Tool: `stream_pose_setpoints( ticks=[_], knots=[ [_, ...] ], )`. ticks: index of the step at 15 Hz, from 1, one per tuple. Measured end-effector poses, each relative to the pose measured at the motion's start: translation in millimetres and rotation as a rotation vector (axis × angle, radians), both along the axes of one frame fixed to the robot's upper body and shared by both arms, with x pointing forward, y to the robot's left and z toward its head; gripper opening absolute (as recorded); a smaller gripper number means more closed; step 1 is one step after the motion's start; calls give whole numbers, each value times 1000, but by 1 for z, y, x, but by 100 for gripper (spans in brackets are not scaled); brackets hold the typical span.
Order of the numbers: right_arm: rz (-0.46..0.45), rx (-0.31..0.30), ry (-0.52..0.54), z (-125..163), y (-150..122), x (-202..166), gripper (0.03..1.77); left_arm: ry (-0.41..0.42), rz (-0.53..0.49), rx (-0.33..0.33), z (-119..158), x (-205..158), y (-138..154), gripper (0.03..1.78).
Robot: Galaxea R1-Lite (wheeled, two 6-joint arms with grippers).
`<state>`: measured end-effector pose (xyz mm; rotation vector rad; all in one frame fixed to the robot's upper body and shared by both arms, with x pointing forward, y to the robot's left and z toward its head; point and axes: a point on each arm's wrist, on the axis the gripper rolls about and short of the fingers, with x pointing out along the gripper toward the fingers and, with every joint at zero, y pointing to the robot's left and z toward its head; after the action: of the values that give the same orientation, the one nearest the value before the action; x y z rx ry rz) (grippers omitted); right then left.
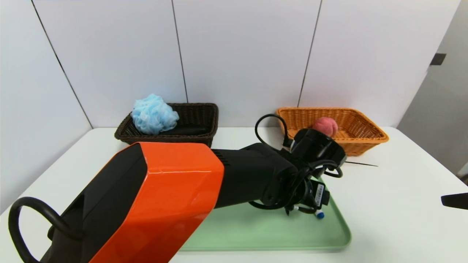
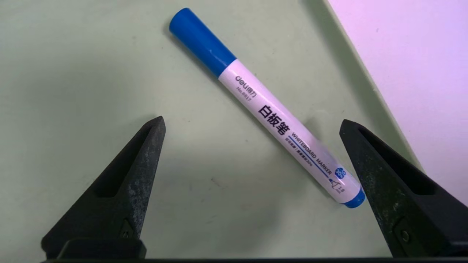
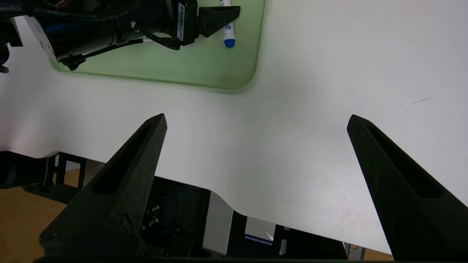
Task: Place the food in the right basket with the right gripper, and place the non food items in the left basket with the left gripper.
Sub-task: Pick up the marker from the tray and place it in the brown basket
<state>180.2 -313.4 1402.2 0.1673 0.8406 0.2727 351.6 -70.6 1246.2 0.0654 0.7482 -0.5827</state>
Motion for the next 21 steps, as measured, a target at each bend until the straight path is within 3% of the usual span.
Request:
stream_pose_setpoints(
  ticks=[10, 21],
  knots=[
    [-1, 0, -5, 1, 0, 0, 170, -52, -14, 50, -9, 2, -4, 169],
    [-2, 1, -6, 1, 0, 0, 170, -50, -15, 57, -13, 1, -6, 169]
  ],
)
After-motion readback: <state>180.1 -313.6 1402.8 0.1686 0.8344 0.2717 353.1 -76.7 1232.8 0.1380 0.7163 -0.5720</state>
